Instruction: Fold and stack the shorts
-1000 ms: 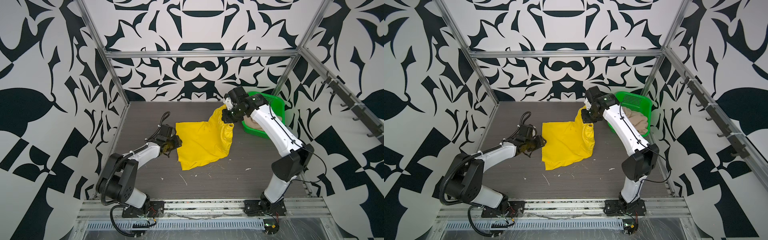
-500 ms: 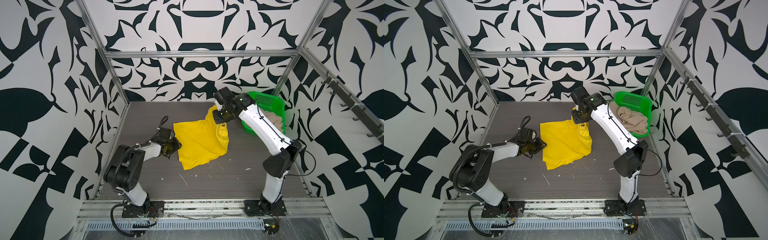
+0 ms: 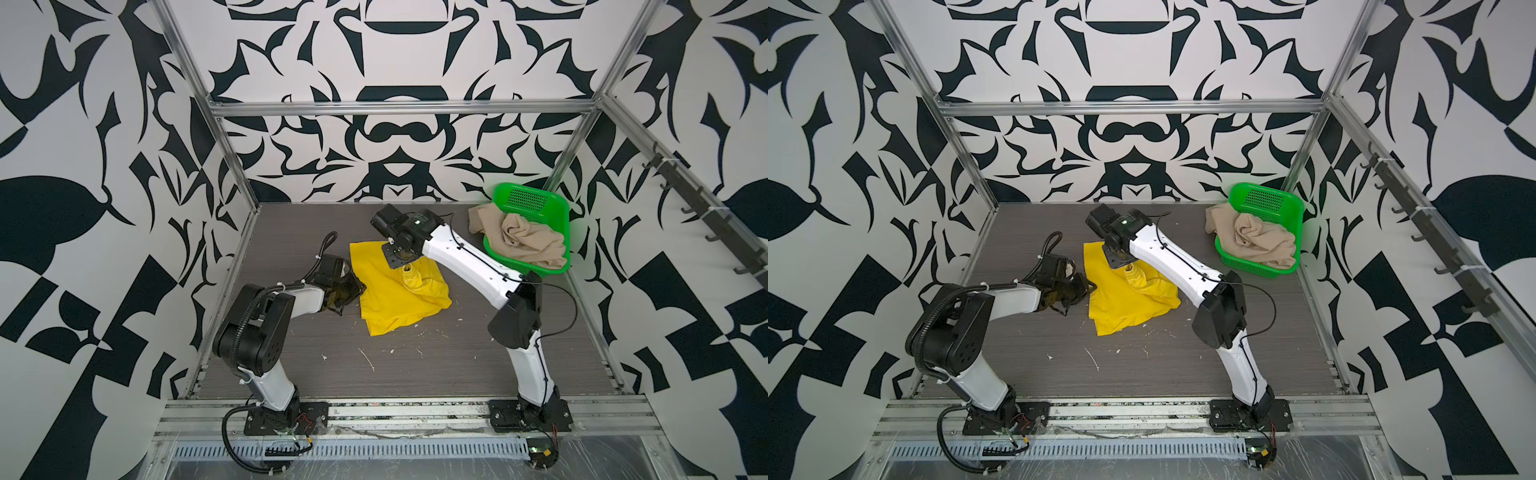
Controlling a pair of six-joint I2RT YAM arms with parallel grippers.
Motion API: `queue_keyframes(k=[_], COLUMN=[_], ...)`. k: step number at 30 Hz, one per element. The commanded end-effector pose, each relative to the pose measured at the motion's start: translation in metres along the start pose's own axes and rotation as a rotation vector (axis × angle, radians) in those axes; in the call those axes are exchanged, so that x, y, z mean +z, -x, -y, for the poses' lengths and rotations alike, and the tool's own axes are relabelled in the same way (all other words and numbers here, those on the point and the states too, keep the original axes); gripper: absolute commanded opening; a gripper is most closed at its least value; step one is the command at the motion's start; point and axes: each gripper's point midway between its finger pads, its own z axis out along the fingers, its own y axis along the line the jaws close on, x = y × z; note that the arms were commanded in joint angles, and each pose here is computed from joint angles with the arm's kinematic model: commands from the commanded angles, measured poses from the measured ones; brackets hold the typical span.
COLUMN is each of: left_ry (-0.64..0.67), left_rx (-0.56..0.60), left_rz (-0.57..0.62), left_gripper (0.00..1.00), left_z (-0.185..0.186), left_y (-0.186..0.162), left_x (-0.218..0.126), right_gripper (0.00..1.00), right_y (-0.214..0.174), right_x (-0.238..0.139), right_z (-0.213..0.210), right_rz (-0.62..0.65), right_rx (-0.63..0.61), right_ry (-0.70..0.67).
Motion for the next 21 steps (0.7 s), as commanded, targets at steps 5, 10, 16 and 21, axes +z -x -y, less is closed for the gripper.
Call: queue_keyframes(k=[5,10,16,21], left_ry=[0.136,0.14,0.166,0.188], left_rx=[-0.046,-0.04,-0.03,-0.056], left_rz=[-0.074,-0.063,0.001,0.135], left_gripper=[0.31,0.32,0.49,0.63], left_z=[-0.038,-0.036,-0.031,-0.031], left_y=[-0.024,-0.02,-0.006,0.012], left_x=[0.003,0.0,-0.031,-0.087], right_gripper=[0.04,0.09,0.32,0.59], right_y=[0.023,0.011,0.014,0.03], right_x=[0.003,0.035,0.054,0.031], right_z=[-0.041,-0.064,-0.102,-0.118], right_rz=[0.067,0.002,0.004,0.048], right_rx=[0.062,0.068,0.08,0.084], right_ry=[0.125,0.185,0.357,0.477])
